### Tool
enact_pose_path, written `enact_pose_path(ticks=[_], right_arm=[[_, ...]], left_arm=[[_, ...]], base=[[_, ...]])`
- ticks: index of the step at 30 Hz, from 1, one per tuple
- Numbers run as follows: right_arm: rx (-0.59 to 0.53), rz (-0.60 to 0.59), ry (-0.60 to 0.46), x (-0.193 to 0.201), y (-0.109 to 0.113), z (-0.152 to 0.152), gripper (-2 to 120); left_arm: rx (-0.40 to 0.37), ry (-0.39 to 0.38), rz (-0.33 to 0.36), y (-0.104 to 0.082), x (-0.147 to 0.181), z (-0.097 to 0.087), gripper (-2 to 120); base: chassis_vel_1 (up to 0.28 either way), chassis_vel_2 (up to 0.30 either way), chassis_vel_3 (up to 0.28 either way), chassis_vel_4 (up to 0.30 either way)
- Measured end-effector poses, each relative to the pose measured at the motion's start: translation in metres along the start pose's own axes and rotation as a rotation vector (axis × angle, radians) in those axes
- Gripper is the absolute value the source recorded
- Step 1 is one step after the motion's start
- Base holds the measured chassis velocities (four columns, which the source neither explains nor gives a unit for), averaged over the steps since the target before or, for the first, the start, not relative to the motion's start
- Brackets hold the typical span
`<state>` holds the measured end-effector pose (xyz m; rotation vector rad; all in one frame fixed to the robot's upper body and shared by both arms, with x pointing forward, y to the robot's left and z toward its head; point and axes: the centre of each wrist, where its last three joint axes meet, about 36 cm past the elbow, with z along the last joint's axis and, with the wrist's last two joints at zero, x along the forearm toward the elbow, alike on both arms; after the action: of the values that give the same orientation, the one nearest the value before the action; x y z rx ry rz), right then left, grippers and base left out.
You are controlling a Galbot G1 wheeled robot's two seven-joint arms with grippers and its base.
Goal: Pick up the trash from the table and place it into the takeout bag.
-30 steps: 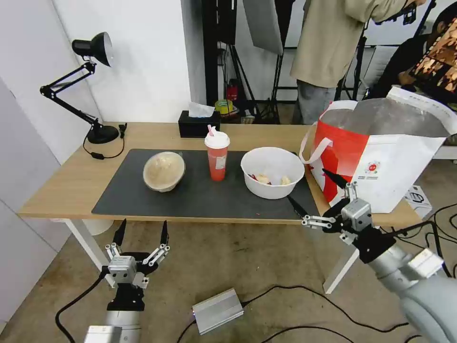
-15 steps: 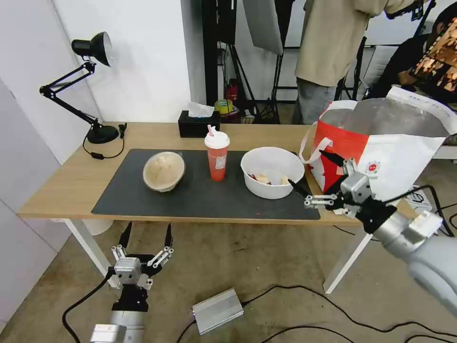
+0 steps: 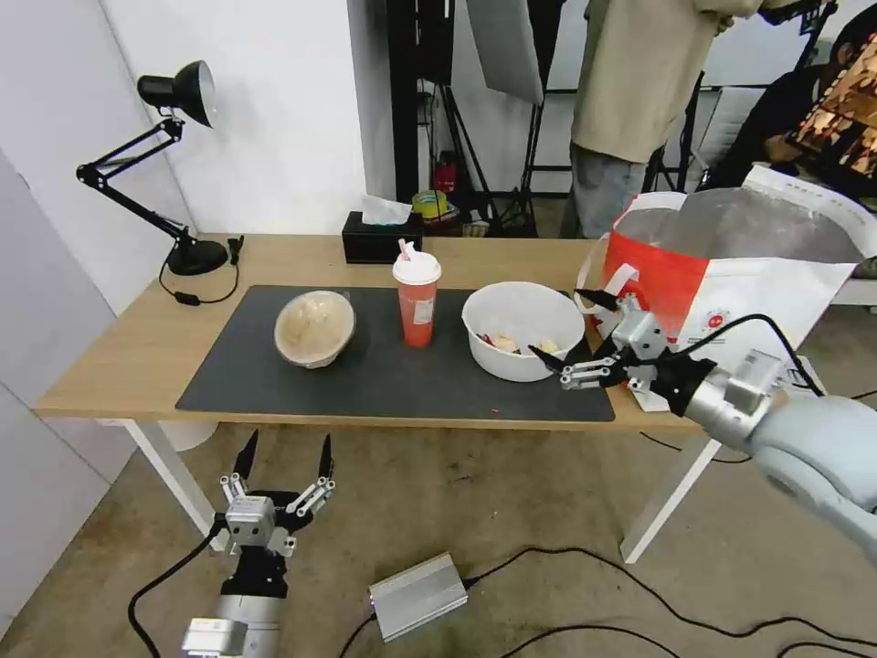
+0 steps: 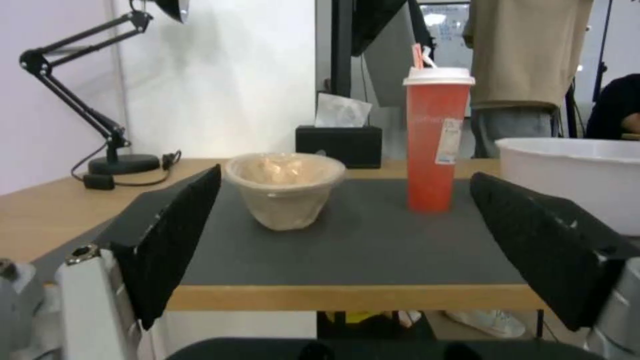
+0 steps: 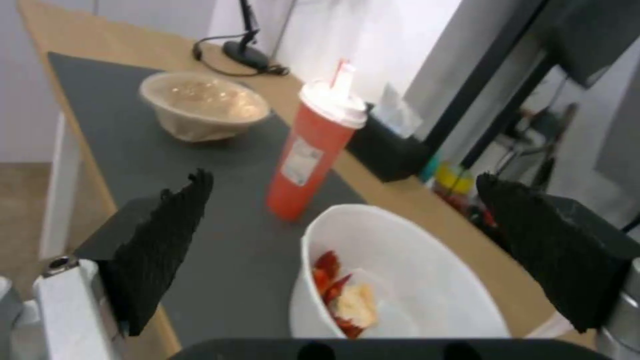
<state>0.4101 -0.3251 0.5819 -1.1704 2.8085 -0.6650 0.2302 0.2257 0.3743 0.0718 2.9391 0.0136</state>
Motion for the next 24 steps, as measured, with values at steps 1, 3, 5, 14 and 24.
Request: enact_pose_path(ticks=[1,3,5,14,24], right_arm=[[-0.007,-0.013,0.01,-0.002,-0.002,-0.001,100],[-0.015,-0.028,0.022,-0.004,-0.006,-0.001,100],[-0.029,-0.051,0.041,-0.008,-0.009,-0.001,100],[-0.077,-0.115,0.093,-0.026,-0.027,-0.002,100],[-0.127,-0.192,0.156,-0.06,-0.043,0.0,99]], left_arm=[[0.001,0.0,0.0,0.0,0.0,0.001,100],[0.003,0.001,0.001,0.0,-0.001,0.003,100],[0.006,0.002,0.004,0.0,-0.002,0.004,100],[0.012,0.005,0.016,0.003,-0.003,0.01,100],[0.014,0.009,0.022,0.007,-0.006,0.02,100]], base=[[0.0,0.0,0.0,0.0],[0.0,0.0,0.0,0.0],[0.0,0.0,0.0,0.0],[0.0,0.0,0.0,0.0],[0.0,0.0,0.0,0.0]])
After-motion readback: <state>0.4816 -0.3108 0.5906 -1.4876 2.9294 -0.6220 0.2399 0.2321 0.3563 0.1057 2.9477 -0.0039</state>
